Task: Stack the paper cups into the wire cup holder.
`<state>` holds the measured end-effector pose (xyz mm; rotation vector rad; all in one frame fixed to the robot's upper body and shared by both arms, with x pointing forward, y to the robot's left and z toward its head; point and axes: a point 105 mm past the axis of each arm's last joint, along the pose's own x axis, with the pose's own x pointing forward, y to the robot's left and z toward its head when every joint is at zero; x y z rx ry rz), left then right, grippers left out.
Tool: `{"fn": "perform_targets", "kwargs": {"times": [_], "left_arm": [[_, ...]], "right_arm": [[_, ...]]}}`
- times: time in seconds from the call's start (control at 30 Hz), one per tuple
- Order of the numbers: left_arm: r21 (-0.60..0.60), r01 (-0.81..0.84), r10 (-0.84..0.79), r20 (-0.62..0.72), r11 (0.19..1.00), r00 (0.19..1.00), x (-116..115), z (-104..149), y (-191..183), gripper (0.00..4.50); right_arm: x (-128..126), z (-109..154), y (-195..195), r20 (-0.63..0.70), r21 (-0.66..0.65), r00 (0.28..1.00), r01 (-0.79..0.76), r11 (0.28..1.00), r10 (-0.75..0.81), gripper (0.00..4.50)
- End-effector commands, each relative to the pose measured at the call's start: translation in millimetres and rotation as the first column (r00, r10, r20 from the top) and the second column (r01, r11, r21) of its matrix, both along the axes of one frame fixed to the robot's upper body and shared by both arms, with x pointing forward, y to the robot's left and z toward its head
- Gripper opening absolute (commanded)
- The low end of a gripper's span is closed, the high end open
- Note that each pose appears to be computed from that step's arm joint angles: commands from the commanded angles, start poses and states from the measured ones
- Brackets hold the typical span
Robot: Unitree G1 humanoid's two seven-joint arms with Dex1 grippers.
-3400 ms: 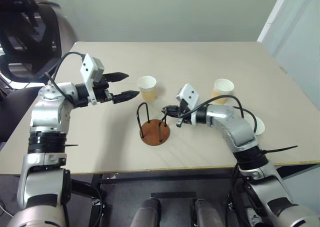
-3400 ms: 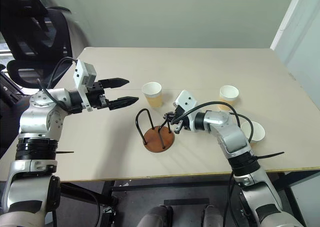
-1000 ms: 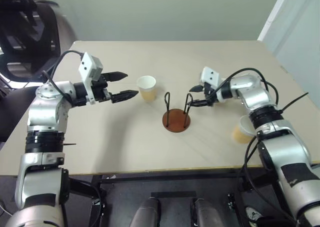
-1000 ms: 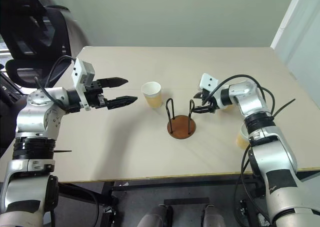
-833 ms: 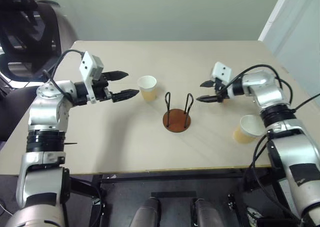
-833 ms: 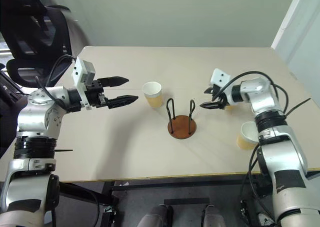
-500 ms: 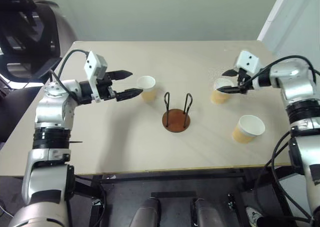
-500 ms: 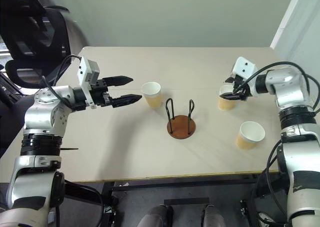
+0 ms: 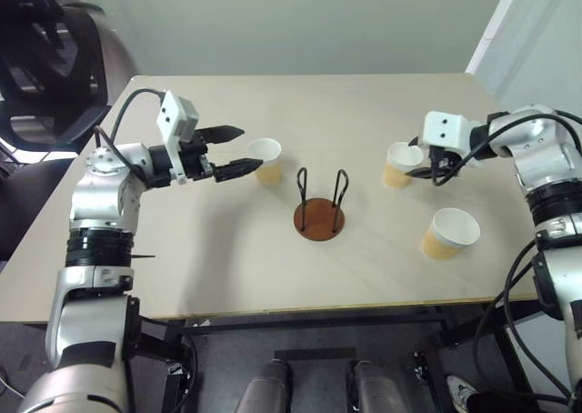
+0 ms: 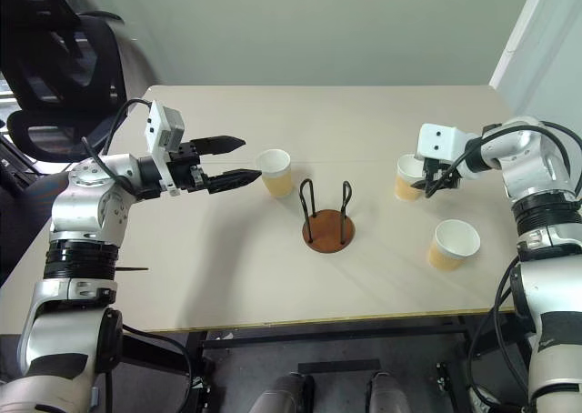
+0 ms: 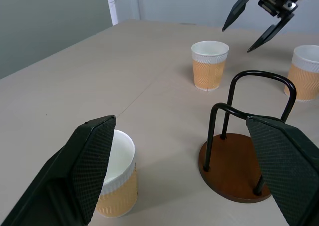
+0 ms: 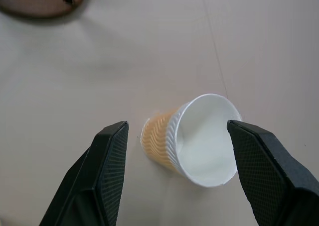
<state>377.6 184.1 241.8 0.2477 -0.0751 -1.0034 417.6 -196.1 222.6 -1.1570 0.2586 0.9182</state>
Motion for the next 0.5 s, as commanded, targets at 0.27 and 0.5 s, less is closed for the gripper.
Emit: {"fn": "perform_targets", "kwargs": {"times": [0.27, 0.5], "left_arm": [[0.022, 0.048, -0.048, 0.045, 0.999, 0.998, -8.3, 11.4, -2.1, 4.5], [0.063, 0.104, -0.106, 0.043, 0.993, 0.993, -14.3, 10.9, -4.8, 4.5]], "right_arm": [[11.2, 8.3, -7.1, 0.076, -0.1, 0.997, 0.027, 0.995, -0.019, 3.16], [13.5, 1.9, -12.8, 0.064, -0.142, 0.997, 0.045, 0.989, -0.037, 3.16]]}}
